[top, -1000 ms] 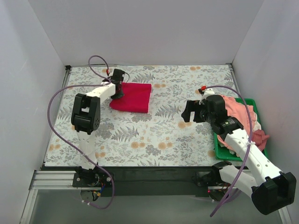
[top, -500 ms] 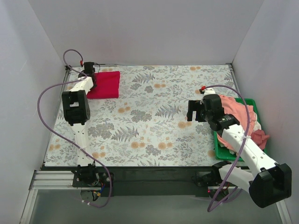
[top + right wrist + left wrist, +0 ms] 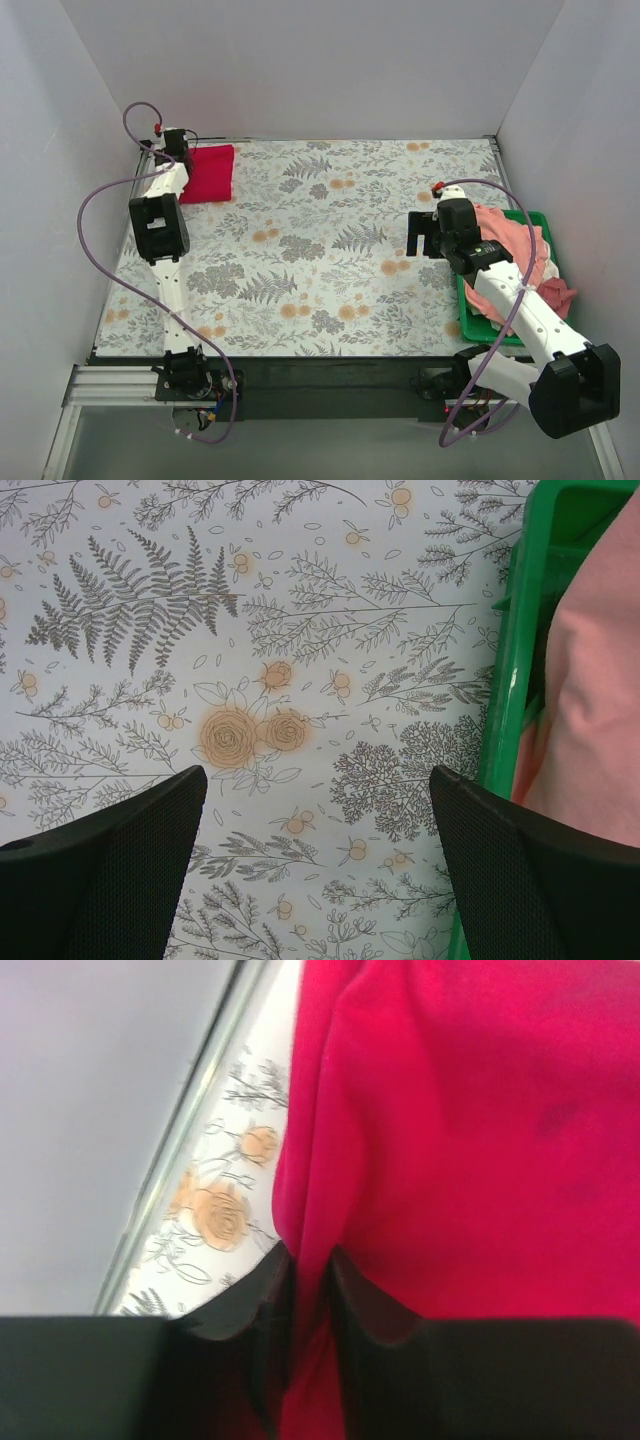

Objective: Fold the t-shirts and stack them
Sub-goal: Neatly place the folded tshirt to the corner, then reset both grippers

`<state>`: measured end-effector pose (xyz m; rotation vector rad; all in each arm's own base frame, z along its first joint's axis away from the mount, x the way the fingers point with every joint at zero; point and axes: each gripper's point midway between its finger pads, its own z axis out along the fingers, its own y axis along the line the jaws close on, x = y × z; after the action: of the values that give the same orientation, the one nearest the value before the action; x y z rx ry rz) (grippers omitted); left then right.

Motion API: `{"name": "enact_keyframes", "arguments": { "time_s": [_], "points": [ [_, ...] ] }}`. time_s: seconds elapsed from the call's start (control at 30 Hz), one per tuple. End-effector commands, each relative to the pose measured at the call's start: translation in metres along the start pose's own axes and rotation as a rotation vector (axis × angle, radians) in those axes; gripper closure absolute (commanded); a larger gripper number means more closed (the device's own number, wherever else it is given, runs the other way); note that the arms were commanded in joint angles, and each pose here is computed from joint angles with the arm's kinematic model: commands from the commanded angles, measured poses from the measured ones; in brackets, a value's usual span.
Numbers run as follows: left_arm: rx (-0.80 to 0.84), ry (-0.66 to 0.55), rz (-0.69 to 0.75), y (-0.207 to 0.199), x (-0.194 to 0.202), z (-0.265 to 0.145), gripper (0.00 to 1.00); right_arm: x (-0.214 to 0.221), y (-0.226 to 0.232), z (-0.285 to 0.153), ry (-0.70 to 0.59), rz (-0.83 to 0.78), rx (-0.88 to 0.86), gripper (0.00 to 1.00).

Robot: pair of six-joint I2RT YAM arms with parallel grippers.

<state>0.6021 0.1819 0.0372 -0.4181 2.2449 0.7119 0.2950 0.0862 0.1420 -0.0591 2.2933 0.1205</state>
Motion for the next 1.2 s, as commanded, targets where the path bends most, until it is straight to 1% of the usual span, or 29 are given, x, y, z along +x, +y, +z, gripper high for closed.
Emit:
{"name": "enact_keyframes", "arguments": {
  "time_s": [0.0, 0.07, 0.13, 0.17, 0.2, 0.27, 0.33, 0.37, 0.4, 0.43, 0.5, 0.53, 0.57, 0.6, 0.63, 0.67, 0.7, 0.77, 0.8, 0.87, 0.9, 0.93, 0.97, 1.0, 1.03, 1.07, 1.1, 1.13, 1.17],
  "points": [
    [-0.098, -0.07, -0.058, 0.038, -0.035, -0.005, 0.76, -0.024, -0.004, -0.006, -0.07, 0.001, 0.02, 0.02],
    [-0.125, -0.092, -0.08, 0.047, -0.045, -0.01, 0.75, -0.026, -0.004, -0.008, -0.076, 0.006, 0.019, 0.02],
    [-0.146, -0.115, -0.114, 0.055, -0.057, -0.016, 0.67, -0.026, -0.005, -0.01, -0.079, 0.009, 0.02, 0.02],
    [-0.165, -0.119, -0.127, 0.061, -0.061, -0.02, 0.4, -0.028, -0.005, -0.012, -0.089, 0.01, 0.021, 0.02],
    [-0.163, -0.142, -0.163, 0.066, -0.073, -0.03, 0.26, -0.028, -0.007, -0.014, -0.091, 0.019, 0.031, 0.02],
    [-0.139, -0.146, -0.207, 0.07, -0.086, -0.046, 0.14, -0.032, -0.008, -0.019, -0.109, 0.027, 0.035, 0.02],
    [-0.076, -0.169, -0.327, 0.075, -0.111, -0.077, 0.12, -0.031, -0.014, -0.023, -0.116, 0.058, 0.064, 0.02],
    [-0.027, -0.144, -0.346, 0.073, -0.112, -0.091, 0.12, -0.033, -0.015, -0.028, -0.135, 0.074, 0.074, 0.02],
    [0.073, -0.142, -0.377, 0.062, -0.121, -0.105, 0.11, -0.034, -0.018, -0.03, -0.148, 0.089, 0.083, 0.02],
    [0.146, -0.172, -0.452, 0.065, -0.141, -0.137, 0.11, -0.032, -0.022, -0.031, -0.153, 0.12, 0.106, 0.02],
    [0.265, -0.131, -0.479, 0.048, -0.136, -0.17, 0.1, -0.032, -0.02, -0.036, -0.171, 0.133, 0.086, 0.02],
    [0.302, -0.166, -0.543, 0.056, -0.149, -0.205, 0.1, -0.032, -0.019, -0.039, -0.177, 0.123, 0.075, 0.02],
    [0.314, -0.107, -0.542, 0.047, -0.123, -0.211, 0.09, -0.03, -0.018, -0.04, -0.173, 0.117, 0.066, 0.02],
    [0.389, -0.104, -0.534, 0.027, -0.12, -0.234, 0.09, -0.028, -0.016, -0.04, -0.169, 0.111, 0.051, 0.02],
    [0.431, -0.142, -0.55, 0.032, -0.123, -0.269, 0.09, -0.025, -0.016, -0.04, -0.165, 0.114, 0.047, 0.02],
    [0.46, -0.161, -0.575, 0.022, -0.122, -0.285, 0.09, -0.022, -0.015, -0.04, -0.158, 0.115, 0.042, 0.02],
    [0.501, -0.117, -0.513, -0.015, -0.089, -0.301, 0.08, -0.019, -0.014, -0.04, -0.154, 0.114, 0.032, 0.02],
    [0.566, -0.175, -0.569, -0.024, -0.089, -0.344, 0.08, -0.012, -0.012, -0.039, -0.144, 0.12, 0.018, 0.02],
    [0.605, -0.123, -0.55, -0.045, -0.062, -0.354, 0.08, -0.009, -0.01, -0.04, -0.137, 0.119, 0.003, 0.02],
    [0.718, -0.069, -0.544, -0.065, -0.04, -0.379, 0.07, -0.005, -0.009, -0.042, -0.13, 0.12, -0.008, 0.02],
    [0.773, -0.063, -0.554, -0.071, -0.032, -0.405, 0.07, -0.001, -0.009, -0.042, -0.119, 0.119, -0.012, 0.02],
    [0.766, -0.022, -0.521, -0.079, -0.004, -0.404, 0.07, 0.0, -0.009, -0.044, -0.126, 0.12, -0.014, 0.02],
    [0.742, -0.031, -0.521, -0.078, 0.005, -0.41, 0.07, 0.006, -0.009, -0.043, -0.117, 0.12, -0.014, 0.02],
    [0.788, -0.033, -0.522, -0.083, 0.016, -0.436, 0.07, 0.007, -0.009, -0.043, -0.122, 0.123, -0.019, 0.02],
    [0.778, 0.012, -0.502, -0.086, 0.046, -0.435, 0.07, 0.007, -0.009, -0.045, -0.13, 0.127, -0.023, 0.02],
    [0.788, 0.026, -0.503, -0.088, 0.06, -0.442, 0.07, 0.009, -0.008, -0.044, -0.128, 0.129, -0.027, 0.02],
    [0.838, 0.034, -0.491, -0.09, 0.075, -0.462, 0.06, 0.011, -0.008, -0.043, -0.125, 0.138, -0.031, 0.02],
    [0.849, 0.059, -0.489, -0.092, 0.09, -0.466, 0.06, 0.012, -0.007, -0.043, -0.126, 0.14, -0.036, 0.02],
    [0.821, 0.106, -0.451, -0.092, 0.121, -0.458, 0.06, 0.013, -0.006, -0.044, -0.127, 0.143, -0.043, 0.02]
  ]
}}
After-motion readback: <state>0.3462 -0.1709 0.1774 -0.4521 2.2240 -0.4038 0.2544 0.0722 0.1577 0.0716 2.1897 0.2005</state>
